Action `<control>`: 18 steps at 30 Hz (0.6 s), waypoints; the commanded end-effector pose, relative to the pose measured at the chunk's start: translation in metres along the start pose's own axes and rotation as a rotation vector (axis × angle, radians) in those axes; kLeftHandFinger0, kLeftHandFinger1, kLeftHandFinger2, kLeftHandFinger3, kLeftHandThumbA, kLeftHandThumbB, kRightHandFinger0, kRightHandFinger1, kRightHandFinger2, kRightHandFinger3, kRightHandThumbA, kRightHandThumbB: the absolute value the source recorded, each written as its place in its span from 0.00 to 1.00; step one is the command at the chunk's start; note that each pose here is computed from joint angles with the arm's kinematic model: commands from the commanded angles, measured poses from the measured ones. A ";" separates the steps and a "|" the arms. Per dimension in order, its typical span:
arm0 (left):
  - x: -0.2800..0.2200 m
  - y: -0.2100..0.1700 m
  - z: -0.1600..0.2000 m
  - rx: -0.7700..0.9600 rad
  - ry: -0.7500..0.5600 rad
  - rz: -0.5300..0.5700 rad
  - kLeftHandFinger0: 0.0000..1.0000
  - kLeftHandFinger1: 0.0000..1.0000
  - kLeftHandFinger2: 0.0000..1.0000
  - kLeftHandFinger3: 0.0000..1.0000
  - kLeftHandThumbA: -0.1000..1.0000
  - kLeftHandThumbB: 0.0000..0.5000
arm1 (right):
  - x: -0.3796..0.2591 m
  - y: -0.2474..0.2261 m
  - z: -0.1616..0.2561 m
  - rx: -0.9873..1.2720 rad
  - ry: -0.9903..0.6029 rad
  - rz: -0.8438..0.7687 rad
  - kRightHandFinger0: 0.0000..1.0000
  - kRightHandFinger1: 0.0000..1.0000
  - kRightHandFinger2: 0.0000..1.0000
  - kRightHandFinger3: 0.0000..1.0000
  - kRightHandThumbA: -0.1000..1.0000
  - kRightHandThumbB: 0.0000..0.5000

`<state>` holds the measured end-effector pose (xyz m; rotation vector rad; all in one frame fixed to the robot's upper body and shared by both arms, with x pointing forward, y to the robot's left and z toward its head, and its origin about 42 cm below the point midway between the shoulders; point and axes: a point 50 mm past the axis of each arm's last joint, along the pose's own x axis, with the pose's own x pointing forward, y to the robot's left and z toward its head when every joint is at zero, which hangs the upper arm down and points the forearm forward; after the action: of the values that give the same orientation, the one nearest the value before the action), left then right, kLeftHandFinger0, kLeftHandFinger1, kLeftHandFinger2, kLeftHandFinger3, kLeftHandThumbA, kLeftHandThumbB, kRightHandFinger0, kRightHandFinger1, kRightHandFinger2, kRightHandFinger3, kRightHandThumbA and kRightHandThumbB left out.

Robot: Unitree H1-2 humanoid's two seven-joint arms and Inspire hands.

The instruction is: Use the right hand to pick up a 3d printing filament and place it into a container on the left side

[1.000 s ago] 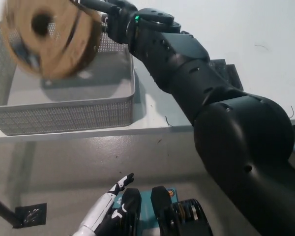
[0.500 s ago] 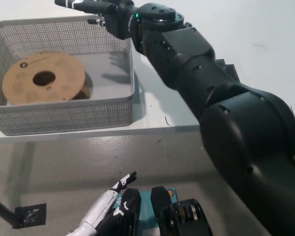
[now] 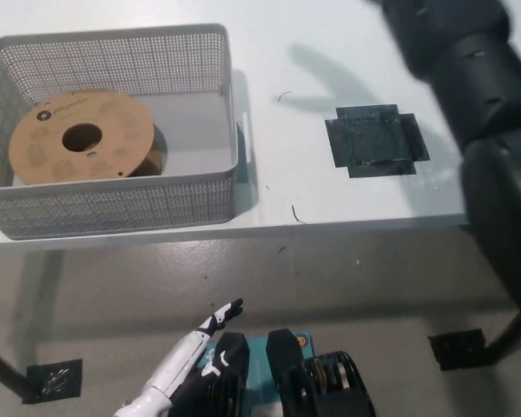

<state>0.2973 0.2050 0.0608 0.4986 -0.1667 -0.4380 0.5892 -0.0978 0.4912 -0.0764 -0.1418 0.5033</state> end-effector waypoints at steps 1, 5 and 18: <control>0.003 0.011 0.003 0.009 -0.021 0.021 1.00 1.00 1.00 1.00 1.00 0.53 | -0.067 -0.032 0.062 -0.157 -0.239 0.122 1.00 1.00 1.00 1.00 1.00 0.70; 0.003 0.008 0.001 0.002 -0.006 0.037 1.00 1.00 1.00 1.00 1.00 0.55 | -0.118 -0.042 0.057 -0.159 -0.313 0.136 1.00 1.00 1.00 1.00 1.00 0.59; -0.002 0.004 -0.004 -0.025 -0.031 0.099 1.00 1.00 1.00 1.00 1.00 0.55 | -0.311 0.018 0.003 -0.350 -0.788 0.021 1.00 1.00 1.00 1.00 1.00 0.71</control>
<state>0.2958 0.2073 0.0525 0.4993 -0.1313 -0.4375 0.5380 -0.1948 0.3249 -0.0303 -0.0932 0.4102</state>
